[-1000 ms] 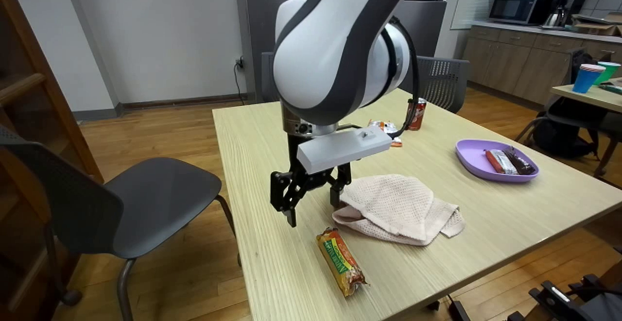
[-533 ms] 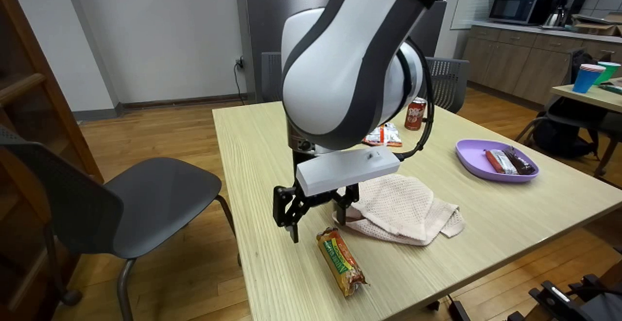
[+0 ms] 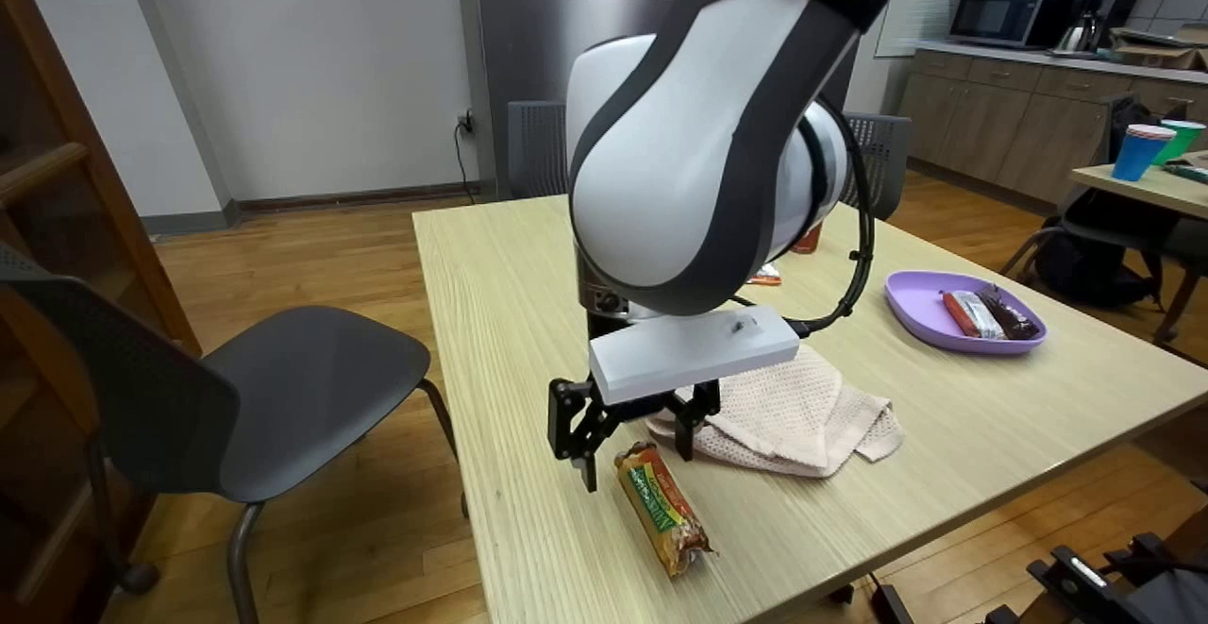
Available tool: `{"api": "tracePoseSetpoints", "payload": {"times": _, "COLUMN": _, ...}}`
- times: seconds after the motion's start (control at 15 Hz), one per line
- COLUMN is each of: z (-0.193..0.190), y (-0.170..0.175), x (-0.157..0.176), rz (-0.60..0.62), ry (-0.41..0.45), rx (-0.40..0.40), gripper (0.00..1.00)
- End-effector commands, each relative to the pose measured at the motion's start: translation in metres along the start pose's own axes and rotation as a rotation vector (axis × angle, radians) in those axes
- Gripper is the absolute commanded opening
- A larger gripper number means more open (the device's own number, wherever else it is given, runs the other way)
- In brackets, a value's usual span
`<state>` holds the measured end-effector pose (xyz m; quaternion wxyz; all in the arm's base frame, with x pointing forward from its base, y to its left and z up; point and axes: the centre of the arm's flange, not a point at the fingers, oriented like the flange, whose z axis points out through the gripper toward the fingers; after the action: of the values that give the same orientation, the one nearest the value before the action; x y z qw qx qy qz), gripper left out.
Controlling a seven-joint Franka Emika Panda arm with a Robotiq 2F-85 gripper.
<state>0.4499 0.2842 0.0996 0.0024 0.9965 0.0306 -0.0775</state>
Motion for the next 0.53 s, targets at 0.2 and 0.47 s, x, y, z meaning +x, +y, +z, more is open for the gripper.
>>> {"api": "tracePoseSetpoints", "payload": {"times": 0.2, "z": -0.0023, "y": 0.0015, "x": -0.0178, "rz": 0.06, "ry": -0.001, "rx": 0.009, "gripper": 1.0}}
{"api": "tracePoseSetpoints", "payload": {"times": 0.47, "z": 0.0036, "y": 0.0021, "x": -0.0172, "rz": 0.076, "ry": 0.002, "rx": 0.011, "gripper": 1.0}}
